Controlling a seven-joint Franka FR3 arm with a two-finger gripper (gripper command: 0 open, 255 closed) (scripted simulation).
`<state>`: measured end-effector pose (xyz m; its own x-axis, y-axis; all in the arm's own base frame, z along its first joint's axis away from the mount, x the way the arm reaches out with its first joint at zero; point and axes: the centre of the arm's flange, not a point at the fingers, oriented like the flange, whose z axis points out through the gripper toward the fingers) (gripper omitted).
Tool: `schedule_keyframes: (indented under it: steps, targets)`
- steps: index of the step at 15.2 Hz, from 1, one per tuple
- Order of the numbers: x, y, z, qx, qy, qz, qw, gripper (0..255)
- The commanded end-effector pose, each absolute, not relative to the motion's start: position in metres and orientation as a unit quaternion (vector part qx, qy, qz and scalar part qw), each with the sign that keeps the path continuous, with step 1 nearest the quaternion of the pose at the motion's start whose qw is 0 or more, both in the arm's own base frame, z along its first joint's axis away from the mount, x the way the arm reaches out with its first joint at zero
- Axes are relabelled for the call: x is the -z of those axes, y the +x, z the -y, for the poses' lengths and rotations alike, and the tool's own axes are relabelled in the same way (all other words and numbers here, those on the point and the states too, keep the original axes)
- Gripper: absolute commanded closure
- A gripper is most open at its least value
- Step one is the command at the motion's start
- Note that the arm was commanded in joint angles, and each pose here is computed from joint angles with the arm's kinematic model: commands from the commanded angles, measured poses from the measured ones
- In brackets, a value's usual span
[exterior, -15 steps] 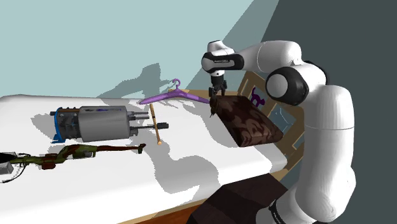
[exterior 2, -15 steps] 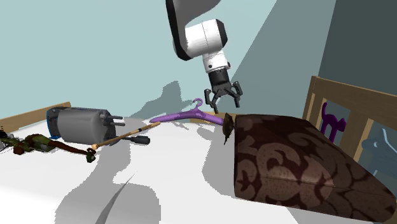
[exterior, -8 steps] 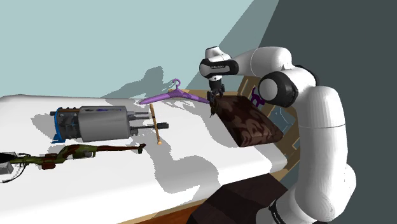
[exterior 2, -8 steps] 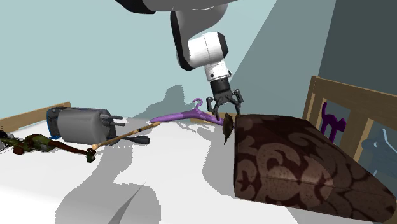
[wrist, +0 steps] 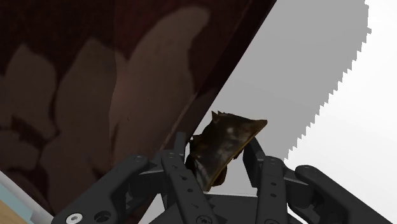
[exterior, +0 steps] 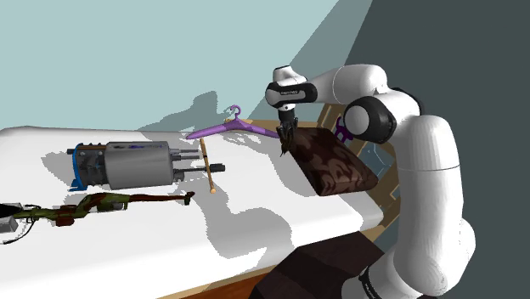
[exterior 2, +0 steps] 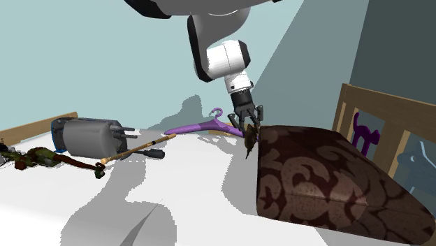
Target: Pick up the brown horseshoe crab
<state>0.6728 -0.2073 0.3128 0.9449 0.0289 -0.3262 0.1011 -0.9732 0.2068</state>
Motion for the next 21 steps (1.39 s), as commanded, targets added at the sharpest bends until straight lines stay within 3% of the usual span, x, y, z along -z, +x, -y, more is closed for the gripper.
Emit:
schedule_keyframes:
  steps: [1, 21]
  targets:
    - [-0.313, 0.673, 0.207, 0.163, 0.98, -0.033, 0.111, 255]
    - [-0.393, 0.673, 0.206, 0.163, 0.98, -0.033, 0.111, 255]
